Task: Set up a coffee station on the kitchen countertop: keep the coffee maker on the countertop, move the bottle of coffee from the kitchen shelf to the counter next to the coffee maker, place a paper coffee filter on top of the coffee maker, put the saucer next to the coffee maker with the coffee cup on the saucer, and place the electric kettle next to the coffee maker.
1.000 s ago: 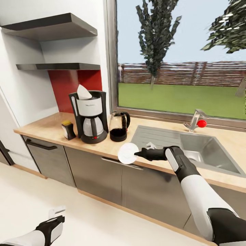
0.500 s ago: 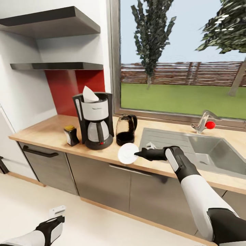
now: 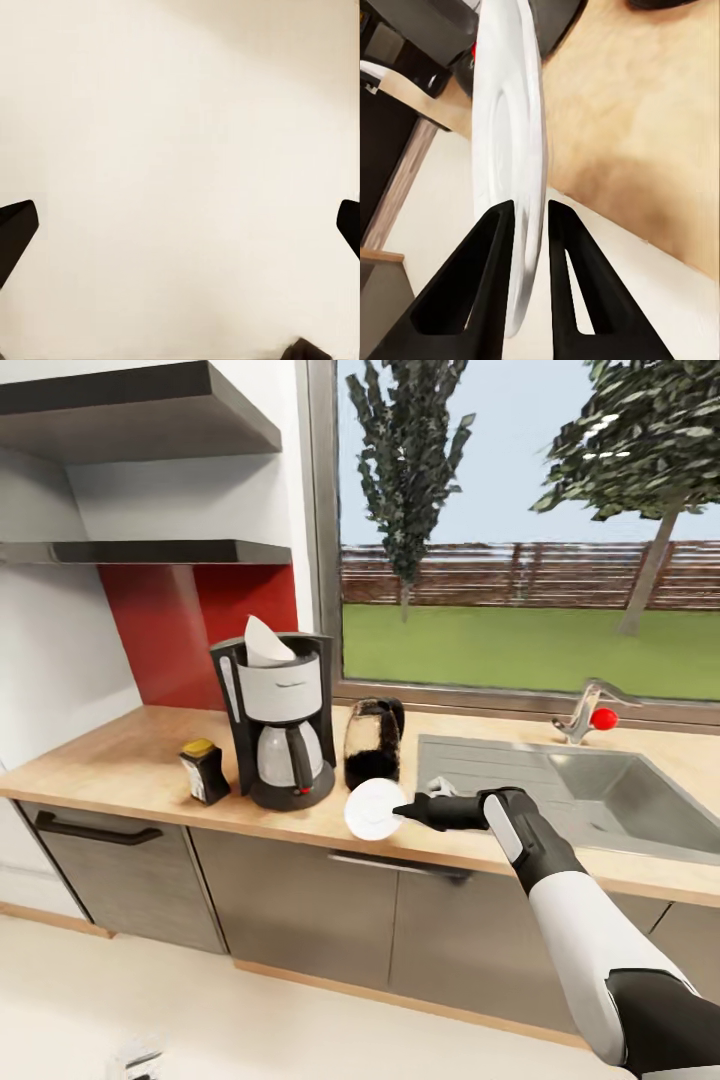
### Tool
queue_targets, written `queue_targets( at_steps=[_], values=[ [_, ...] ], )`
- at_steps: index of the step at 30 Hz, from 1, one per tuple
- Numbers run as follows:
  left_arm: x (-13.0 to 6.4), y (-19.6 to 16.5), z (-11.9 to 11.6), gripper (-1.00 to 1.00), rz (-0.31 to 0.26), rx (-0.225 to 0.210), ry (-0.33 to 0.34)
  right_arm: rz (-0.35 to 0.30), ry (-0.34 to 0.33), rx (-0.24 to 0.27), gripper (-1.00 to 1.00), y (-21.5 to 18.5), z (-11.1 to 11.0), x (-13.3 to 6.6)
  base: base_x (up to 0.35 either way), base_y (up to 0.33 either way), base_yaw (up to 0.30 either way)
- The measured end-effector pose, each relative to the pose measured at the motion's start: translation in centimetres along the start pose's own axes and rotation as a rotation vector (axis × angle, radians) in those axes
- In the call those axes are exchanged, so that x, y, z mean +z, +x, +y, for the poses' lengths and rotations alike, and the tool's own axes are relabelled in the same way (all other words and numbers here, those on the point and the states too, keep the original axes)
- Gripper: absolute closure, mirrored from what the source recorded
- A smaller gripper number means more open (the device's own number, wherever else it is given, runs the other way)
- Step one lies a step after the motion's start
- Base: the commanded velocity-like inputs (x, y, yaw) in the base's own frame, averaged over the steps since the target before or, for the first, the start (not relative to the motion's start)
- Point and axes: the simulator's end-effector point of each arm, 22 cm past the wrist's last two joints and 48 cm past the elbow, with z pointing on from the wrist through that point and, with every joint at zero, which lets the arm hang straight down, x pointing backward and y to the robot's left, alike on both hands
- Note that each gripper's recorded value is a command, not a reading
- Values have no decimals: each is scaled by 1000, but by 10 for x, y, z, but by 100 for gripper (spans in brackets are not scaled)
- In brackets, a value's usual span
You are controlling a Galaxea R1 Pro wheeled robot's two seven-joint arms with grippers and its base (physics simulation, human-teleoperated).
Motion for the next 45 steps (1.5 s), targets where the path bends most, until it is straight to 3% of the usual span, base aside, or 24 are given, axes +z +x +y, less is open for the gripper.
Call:
queue_targets(
  at_steps=[9,13,16,26,35,39,45],
  values=[
    [5,17,17,-100,27,35,-21,3,0,3,100,2,0,1,0,135,0],
    [5,17,17,-100,27,36,-21,43,3,63,100,22,-14,9,0,0,0],
    [5,18,17,-100,28,36,-21,30,-40,106,100,21,-7,11,0,0,0],
    [4,20,18,-100,31,37,-24,26,-54,122,100,21,-5,11,166,111,0],
    [4,22,17,-100,34,38,-22,54,-52,230,100,44,-26,16,13,10,0],
    [4,23,16,-100,35,38,-20,11,-73,292,100,35,-31,10,4,0,0],
    [4,23,16,-100,35,38,-20,-2,-81,321,100,34,-34,9,162,0,0]
  ],
)
